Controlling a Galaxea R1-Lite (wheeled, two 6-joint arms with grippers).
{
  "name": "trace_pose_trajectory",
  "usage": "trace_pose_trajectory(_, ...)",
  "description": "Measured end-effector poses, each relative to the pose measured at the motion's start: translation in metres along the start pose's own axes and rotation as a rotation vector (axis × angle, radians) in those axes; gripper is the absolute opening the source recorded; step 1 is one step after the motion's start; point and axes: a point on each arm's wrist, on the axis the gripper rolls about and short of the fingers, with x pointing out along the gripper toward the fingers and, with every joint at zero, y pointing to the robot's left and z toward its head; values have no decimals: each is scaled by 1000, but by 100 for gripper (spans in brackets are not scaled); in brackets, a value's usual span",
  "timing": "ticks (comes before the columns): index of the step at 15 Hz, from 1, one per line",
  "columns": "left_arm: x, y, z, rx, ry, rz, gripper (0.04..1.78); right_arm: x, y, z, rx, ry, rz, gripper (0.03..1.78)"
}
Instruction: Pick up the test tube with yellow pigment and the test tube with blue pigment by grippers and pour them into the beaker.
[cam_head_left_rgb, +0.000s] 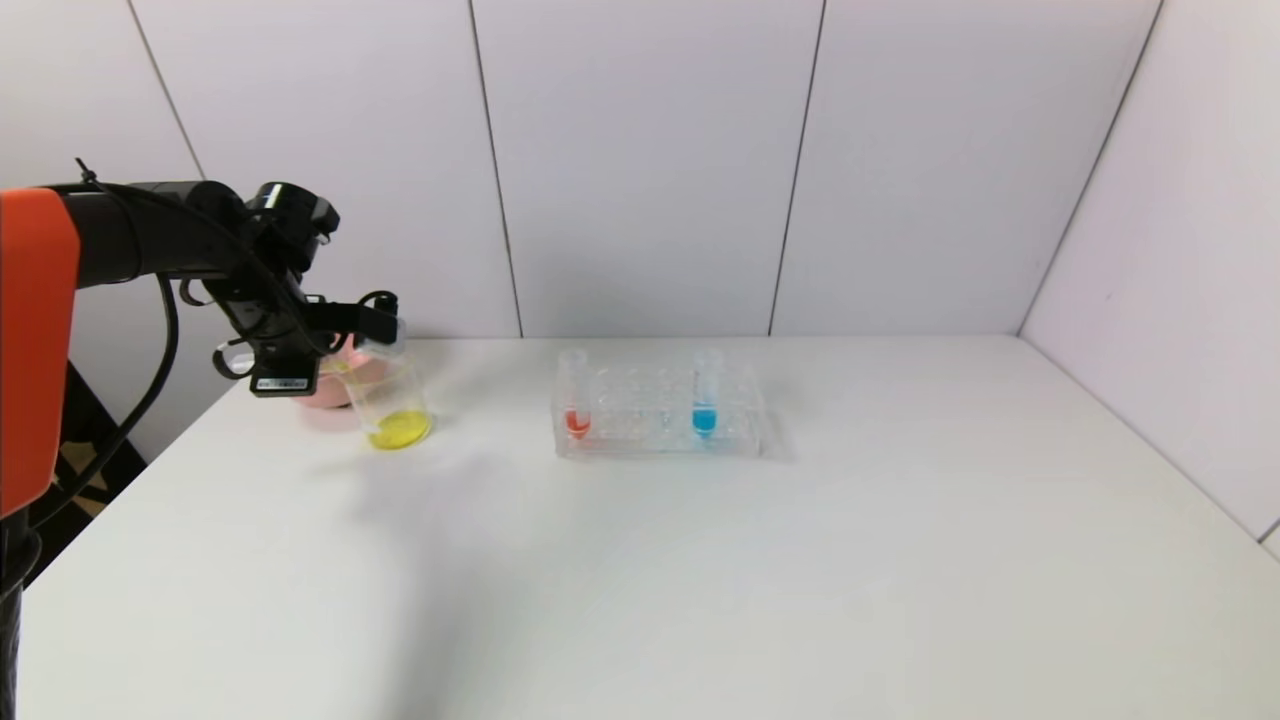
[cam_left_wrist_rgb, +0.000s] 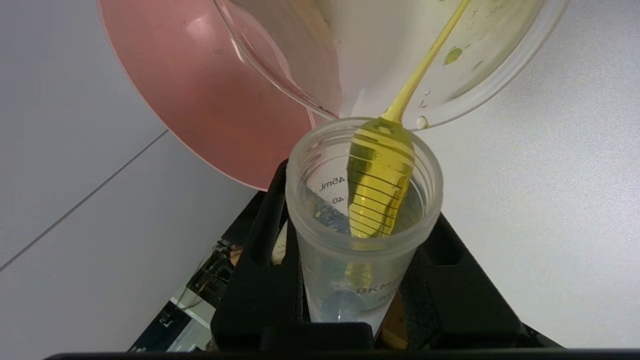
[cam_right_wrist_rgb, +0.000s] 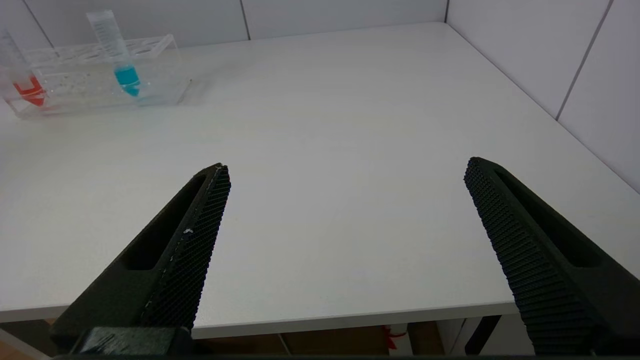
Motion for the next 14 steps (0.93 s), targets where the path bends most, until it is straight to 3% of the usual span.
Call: trace_pose_trajectory(14,-3,-1,1,-13,35,-1,54,0,0,0,0,0,0,171)
